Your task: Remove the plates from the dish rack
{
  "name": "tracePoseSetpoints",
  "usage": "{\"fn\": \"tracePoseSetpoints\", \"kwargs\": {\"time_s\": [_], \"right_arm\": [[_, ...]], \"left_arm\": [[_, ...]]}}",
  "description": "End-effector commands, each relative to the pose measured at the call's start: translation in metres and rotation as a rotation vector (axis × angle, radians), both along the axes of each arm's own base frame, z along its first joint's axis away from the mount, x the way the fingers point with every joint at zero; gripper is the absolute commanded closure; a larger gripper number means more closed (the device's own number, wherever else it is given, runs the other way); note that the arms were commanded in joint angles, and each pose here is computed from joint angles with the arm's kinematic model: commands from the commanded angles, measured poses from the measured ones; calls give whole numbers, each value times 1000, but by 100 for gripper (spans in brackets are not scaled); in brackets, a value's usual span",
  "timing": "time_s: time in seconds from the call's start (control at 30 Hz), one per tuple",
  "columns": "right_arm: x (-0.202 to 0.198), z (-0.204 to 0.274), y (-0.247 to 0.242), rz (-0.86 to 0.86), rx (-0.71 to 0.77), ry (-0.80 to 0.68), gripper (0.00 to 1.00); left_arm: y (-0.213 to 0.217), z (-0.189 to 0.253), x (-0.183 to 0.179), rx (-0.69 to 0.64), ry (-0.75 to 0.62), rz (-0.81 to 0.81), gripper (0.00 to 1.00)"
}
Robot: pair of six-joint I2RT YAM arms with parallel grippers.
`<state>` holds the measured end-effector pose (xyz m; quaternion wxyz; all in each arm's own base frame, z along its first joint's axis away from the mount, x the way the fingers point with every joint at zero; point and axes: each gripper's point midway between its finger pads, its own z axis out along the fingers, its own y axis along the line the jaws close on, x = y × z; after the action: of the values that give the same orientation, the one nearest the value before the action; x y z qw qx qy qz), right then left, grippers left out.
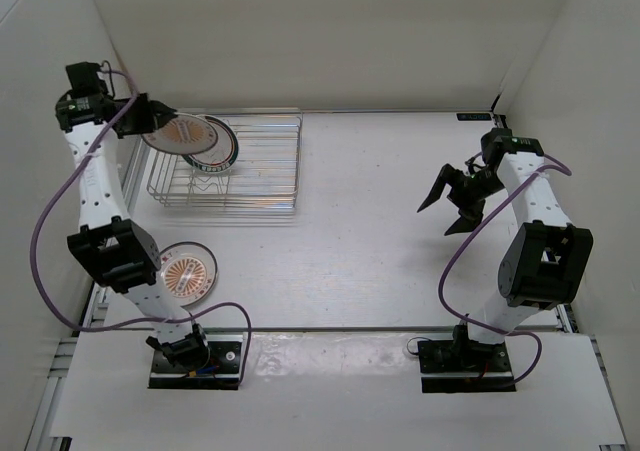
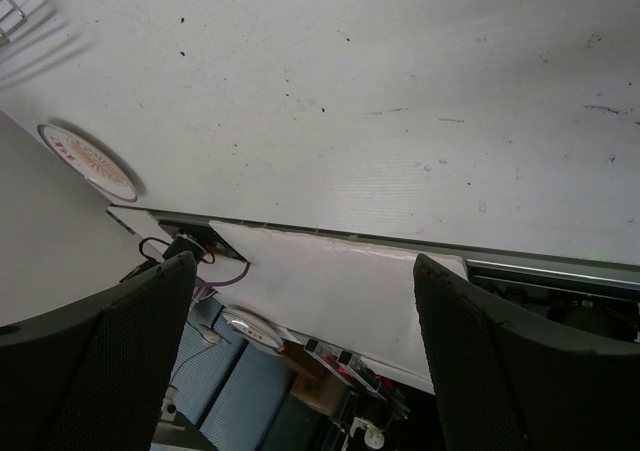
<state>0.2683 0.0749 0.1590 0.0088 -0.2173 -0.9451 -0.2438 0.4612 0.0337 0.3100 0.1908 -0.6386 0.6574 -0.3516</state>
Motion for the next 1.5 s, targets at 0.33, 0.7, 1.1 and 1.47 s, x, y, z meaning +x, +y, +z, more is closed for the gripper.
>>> {"fn": "tracePoseSetpoints", "kwargs": {"time_s": [0.33, 0.7, 1.1, 1.47], "right_arm": [[-8, 3, 5, 6, 34, 5, 10], [-7, -2, 11, 3, 76, 39, 10], [-6, -1, 10, 8, 70, 25, 10], [-4, 0, 9, 7, 64, 12, 10]], "left_arm": [[-10, 31, -145, 335, 146, -143, 100], [-15, -101, -283, 308, 869, -295, 100], [-33, -139, -287, 177, 1088, -348, 100], [-40, -151, -283, 99, 1162, -360, 93]]}}
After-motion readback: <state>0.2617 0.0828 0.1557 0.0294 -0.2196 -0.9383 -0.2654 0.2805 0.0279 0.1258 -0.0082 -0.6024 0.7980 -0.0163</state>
